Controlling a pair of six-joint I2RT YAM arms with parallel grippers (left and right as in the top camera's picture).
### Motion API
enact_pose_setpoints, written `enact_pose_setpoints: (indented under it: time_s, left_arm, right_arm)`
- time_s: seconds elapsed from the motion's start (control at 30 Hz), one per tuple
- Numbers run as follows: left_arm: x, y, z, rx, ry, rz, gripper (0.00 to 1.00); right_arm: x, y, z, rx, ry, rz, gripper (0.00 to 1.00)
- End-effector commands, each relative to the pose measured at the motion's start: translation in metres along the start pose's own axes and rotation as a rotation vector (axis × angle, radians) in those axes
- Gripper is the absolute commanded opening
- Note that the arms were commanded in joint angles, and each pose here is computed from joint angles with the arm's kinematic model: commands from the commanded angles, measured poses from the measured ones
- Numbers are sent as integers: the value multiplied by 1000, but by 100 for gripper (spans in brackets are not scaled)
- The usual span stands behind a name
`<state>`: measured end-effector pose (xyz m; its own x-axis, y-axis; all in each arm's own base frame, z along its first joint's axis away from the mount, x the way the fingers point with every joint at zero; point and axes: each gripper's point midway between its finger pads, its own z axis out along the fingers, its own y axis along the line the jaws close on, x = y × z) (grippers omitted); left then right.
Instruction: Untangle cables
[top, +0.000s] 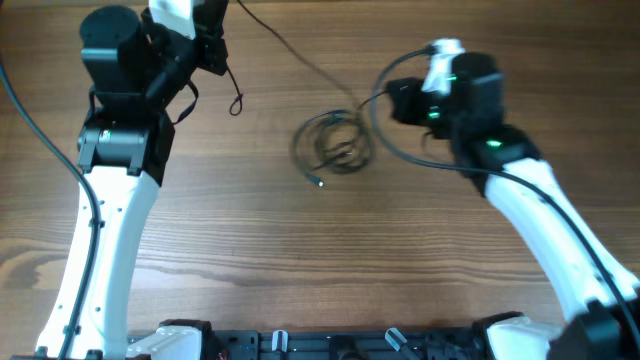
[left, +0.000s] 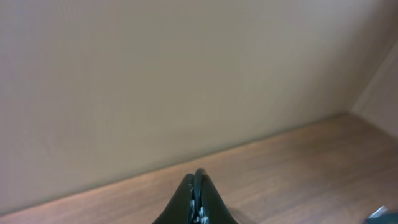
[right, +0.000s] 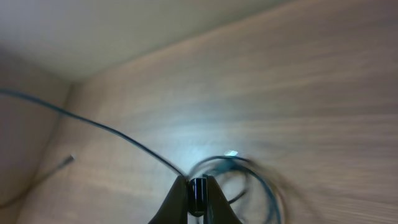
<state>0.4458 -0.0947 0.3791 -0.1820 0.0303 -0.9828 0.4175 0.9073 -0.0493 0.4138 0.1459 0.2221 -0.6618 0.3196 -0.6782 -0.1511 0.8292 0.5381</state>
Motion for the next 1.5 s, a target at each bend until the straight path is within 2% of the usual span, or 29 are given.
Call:
enact_pose_setpoints:
  time_s: [0.0, 0.2, 0.33, 0.57, 0.77, 0.8, 0.83, 0.93, 0.97, 1.0, 1.1, 1.33, 1.47]
  left_arm:
    - [15, 18, 11, -72, 53, 27, 4]
    - [43, 31, 27, -108, 131, 32, 4]
    - [54, 46, 32, -176, 158, 28, 4]
    - [59, 80, 23, -252, 165, -23, 4]
    - [64, 113, 8, -326, 176, -58, 5]
    - [67, 116, 6, -332, 188, -65, 11]
    - [70, 117, 5, -333, 199, -69, 22]
    - [76, 116, 4, -331, 223, -78, 60]
    - [77, 114, 4, -323, 227, -80, 95]
    - [78, 111, 5, -302, 229, -84, 100]
    - [80, 89, 10, -178, 235, -105, 100]
    - [76, -8, 12, 302, 234, -164, 100]
    - [72, -52, 10, 465, 230, -149, 100]
  right_arm:
    - [-44, 0, -46, 24, -138, -50, 5]
    - [-92, -4, -115, 72, -284, -55, 5]
    - [-109, 1, -151, 85, -361, -64, 5]
    - [-125, -2, -185, 111, -451, -62, 5]
    - [-120, -14, -185, 144, -429, -37, 5]
    - [-119, -15, -184, 146, -422, -35, 5]
    - [-119, -15, -184, 147, -420, -33, 4]
    - [-118, -15, -181, 137, -409, -33, 4]
    - [-117, -14, -180, 129, -404, -34, 5]
    - [-116, -13, -178, 118, -395, -34, 5]
    - [-112, -11, -169, 86, -360, -32, 5]
    - [-102, -10, -141, 8, -263, 5, 4]
    - [-95, 8, -125, -104, -205, -19, 5]
